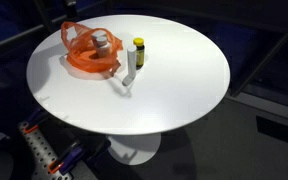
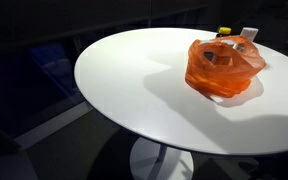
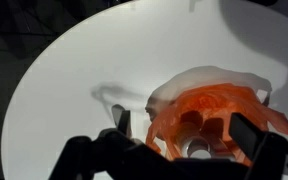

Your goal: Remove the blue container from the plastic bag and put it on the table

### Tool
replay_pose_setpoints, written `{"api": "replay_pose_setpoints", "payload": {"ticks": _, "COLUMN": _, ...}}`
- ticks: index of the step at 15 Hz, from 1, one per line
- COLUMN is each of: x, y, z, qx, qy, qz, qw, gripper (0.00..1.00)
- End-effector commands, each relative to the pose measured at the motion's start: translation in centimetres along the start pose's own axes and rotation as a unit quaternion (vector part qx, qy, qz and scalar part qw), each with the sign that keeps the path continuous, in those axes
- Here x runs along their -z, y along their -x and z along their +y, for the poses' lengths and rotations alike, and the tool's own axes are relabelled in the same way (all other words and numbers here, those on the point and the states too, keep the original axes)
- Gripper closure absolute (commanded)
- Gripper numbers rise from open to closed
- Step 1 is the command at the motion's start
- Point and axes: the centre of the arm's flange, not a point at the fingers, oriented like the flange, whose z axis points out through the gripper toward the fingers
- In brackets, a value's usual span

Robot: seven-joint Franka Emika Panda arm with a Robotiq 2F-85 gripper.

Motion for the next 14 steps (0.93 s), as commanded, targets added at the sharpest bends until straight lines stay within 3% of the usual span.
{"api": "replay_pose_setpoints", "payload": {"ticks": 1, "x": 0.00, "y": 0.00, "z": 0.00, "qx": 0.000, "qy": 0.000, "qz": 0.000, "qw": 1.0000, "gripper": 0.00}}
{"api": "replay_pose_setpoints", "payload": {"ticks": 14, "x": 0.19, "y": -0.33, "z": -0.04, "qx": -0.004, "qy": 0.000, "qz": 0.003, "qw": 1.0000, "gripper": 0.00}}
